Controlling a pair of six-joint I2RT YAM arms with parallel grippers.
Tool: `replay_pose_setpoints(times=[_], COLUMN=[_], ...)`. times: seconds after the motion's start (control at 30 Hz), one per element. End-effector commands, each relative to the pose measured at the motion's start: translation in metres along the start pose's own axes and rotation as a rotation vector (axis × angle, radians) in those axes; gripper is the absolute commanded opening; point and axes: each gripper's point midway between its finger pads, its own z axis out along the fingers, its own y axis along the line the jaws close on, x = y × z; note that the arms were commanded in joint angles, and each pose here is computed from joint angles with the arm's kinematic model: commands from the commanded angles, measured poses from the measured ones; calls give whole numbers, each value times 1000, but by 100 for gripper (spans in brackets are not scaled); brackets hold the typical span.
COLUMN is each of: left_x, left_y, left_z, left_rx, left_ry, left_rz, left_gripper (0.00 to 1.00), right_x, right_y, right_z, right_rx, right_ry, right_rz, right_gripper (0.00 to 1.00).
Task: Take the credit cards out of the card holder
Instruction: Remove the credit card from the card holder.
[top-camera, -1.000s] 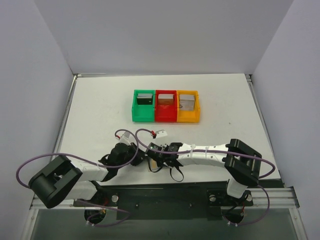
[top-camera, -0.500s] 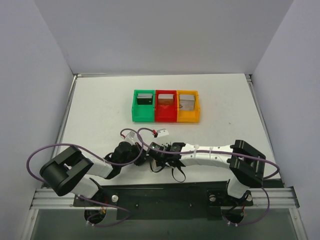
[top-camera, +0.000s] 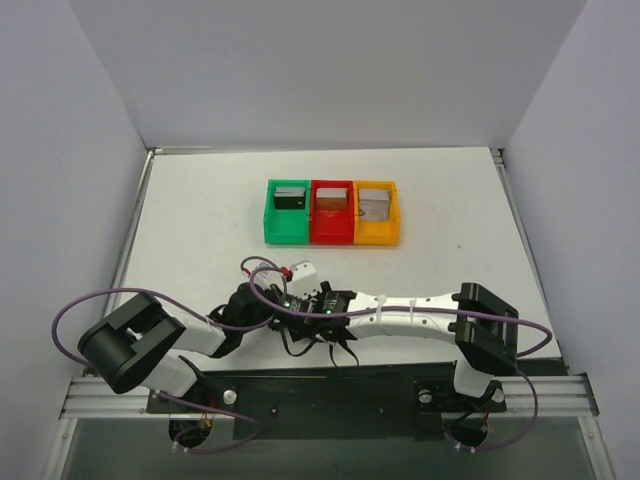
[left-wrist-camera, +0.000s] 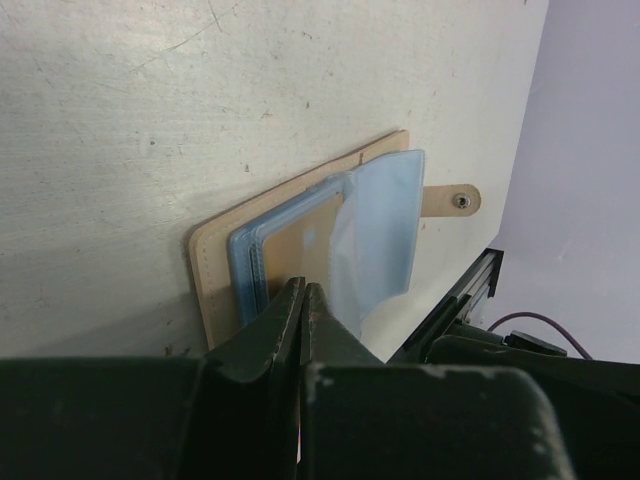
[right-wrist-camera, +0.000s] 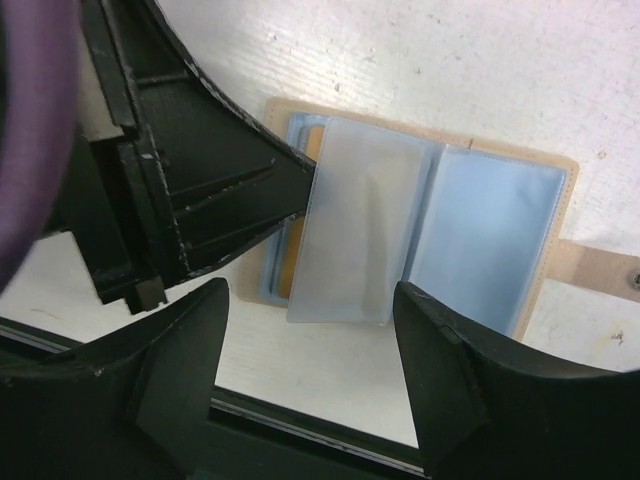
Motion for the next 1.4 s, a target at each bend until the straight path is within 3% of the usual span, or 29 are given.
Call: replay_pose_setpoints(times=[0.0,0.47,1.0,1.37], left_x=[-7,-7,-4,-3], left_y=[-20,-23,-6,-5], left_z=[-1,-4,0,-1], left_rx=[63,82,14,8], left_ry=[-26,-30,-18,-12], left_rz=[27,14,18,30], left_gripper=[0,0,0,0], right_x=[9,34,30,39], right_y=[-10,-48,-92,-153], right_z=[4,23,1,-7], right_rx=[67,193,235,304], right_ry=[22,101,51,64], right_rz=[-48,-14,93,204], right_gripper=[62,55,54,53])
